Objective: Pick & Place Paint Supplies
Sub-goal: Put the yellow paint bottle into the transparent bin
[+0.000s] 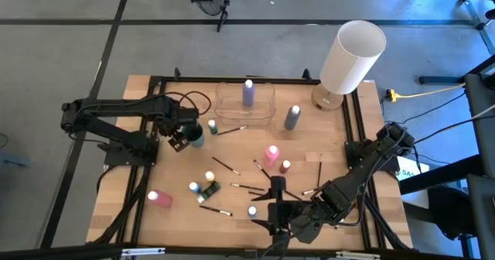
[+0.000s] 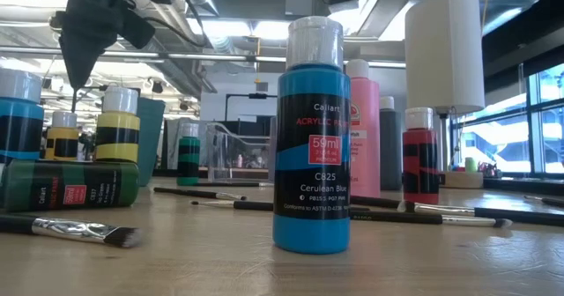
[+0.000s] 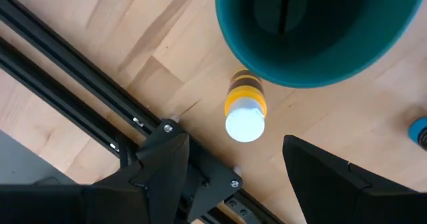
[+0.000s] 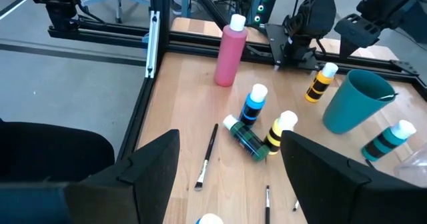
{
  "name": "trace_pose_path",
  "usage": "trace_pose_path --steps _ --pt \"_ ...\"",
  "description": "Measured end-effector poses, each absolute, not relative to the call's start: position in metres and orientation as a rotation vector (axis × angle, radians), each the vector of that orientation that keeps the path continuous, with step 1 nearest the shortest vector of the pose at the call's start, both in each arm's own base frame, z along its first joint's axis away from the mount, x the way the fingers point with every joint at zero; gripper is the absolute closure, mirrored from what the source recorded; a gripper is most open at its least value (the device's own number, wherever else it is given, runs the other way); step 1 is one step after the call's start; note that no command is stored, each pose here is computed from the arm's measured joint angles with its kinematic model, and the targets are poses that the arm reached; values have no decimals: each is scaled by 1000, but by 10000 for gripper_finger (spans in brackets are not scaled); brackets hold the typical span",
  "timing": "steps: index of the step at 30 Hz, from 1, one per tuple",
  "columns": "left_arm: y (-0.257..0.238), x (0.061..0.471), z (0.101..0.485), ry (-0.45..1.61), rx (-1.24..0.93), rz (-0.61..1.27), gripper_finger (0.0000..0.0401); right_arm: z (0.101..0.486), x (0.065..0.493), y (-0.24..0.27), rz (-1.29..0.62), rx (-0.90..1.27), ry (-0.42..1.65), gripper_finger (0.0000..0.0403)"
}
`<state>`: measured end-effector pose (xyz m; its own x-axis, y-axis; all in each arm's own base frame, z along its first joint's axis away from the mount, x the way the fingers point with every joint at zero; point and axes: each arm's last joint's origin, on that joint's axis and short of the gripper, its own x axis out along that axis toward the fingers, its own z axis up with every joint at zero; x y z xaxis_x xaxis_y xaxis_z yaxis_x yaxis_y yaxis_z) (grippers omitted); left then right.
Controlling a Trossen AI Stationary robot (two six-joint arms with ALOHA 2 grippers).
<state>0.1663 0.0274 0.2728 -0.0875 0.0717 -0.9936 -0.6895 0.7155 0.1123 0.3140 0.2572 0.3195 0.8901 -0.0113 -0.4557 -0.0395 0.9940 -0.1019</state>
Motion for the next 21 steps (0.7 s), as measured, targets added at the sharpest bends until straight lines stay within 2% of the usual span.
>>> trace_pose_path --steps 14,21 --pt "27 168 272 1513 -569 707 162 318 313 260 25 -110 477 139" --pt "25 159 244 1641 -562 635 162 318 311 262 31 -112 477 139"
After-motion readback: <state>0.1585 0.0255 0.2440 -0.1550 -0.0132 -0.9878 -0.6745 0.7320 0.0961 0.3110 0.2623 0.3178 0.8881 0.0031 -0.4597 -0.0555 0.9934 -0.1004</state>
